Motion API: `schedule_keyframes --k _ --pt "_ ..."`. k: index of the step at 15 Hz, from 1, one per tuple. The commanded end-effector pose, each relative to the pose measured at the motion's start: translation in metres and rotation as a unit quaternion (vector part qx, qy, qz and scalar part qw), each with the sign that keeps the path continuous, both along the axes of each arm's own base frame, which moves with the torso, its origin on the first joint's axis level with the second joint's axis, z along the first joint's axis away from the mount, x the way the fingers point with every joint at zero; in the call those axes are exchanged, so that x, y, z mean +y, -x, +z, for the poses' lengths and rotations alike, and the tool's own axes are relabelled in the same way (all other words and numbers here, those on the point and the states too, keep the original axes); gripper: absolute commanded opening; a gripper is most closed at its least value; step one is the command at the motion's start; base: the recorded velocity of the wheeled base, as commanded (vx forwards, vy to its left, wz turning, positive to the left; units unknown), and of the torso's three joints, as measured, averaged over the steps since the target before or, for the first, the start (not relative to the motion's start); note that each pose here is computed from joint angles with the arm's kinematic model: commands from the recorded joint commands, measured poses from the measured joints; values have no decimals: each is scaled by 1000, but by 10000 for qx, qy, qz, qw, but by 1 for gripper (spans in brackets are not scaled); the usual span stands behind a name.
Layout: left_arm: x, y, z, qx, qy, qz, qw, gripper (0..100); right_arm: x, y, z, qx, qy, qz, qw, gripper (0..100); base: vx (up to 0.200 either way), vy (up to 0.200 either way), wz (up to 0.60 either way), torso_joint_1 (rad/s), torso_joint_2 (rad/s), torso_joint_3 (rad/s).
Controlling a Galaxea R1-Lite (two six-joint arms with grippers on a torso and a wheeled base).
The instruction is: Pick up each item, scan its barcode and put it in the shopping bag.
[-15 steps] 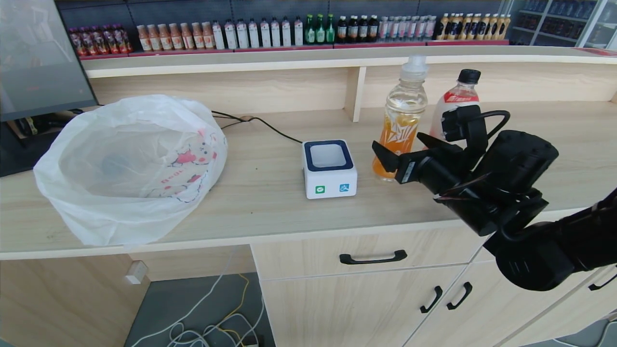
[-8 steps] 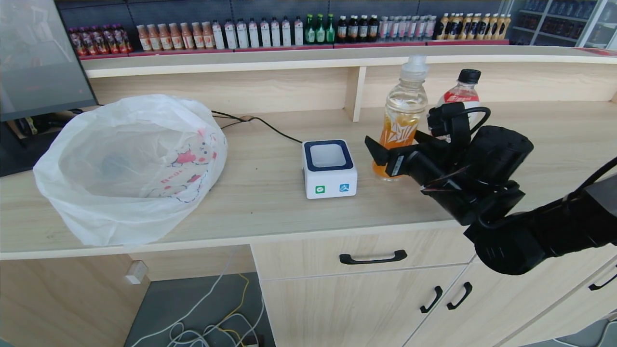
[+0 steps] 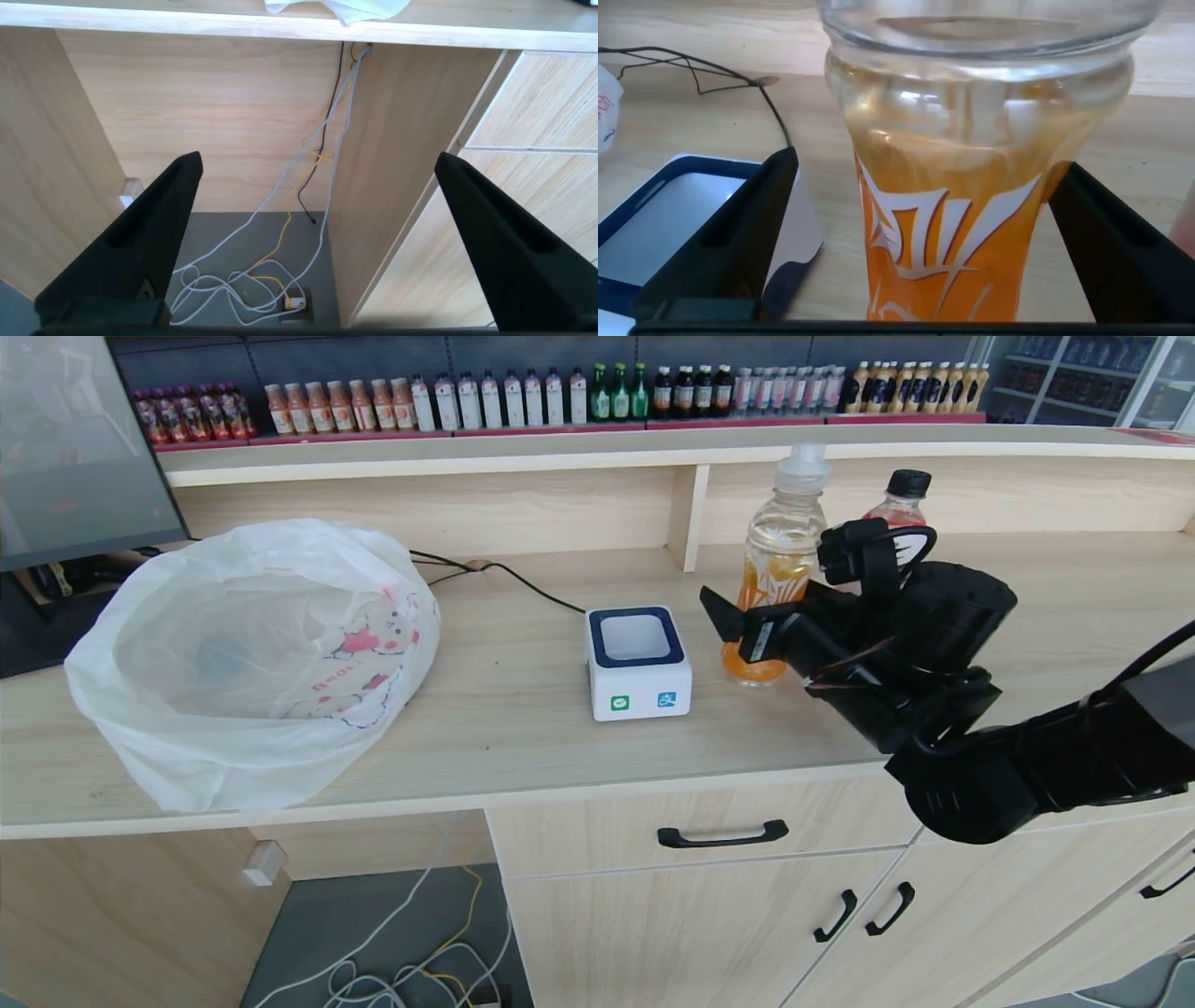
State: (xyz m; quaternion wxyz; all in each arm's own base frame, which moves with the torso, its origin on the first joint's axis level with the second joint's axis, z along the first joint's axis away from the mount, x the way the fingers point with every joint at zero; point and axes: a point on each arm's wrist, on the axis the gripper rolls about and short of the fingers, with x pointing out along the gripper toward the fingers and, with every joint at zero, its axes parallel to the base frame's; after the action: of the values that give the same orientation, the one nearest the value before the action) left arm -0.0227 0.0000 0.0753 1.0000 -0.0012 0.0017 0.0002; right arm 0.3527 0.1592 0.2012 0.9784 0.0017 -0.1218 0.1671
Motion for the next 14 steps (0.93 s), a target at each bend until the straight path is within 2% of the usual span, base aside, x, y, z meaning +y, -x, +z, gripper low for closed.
schedule_keyframes --k 1,14 --pt "0 0 0 -2 4 6 10000 100 1 -3 0 -23 -6 5 10000 100 0 0 0 0 0 0" --pt "0 0 0 -2 4 -2 10000 100 5 -11 8 26 14 21 10000 100 0 0 0 0 0 0"
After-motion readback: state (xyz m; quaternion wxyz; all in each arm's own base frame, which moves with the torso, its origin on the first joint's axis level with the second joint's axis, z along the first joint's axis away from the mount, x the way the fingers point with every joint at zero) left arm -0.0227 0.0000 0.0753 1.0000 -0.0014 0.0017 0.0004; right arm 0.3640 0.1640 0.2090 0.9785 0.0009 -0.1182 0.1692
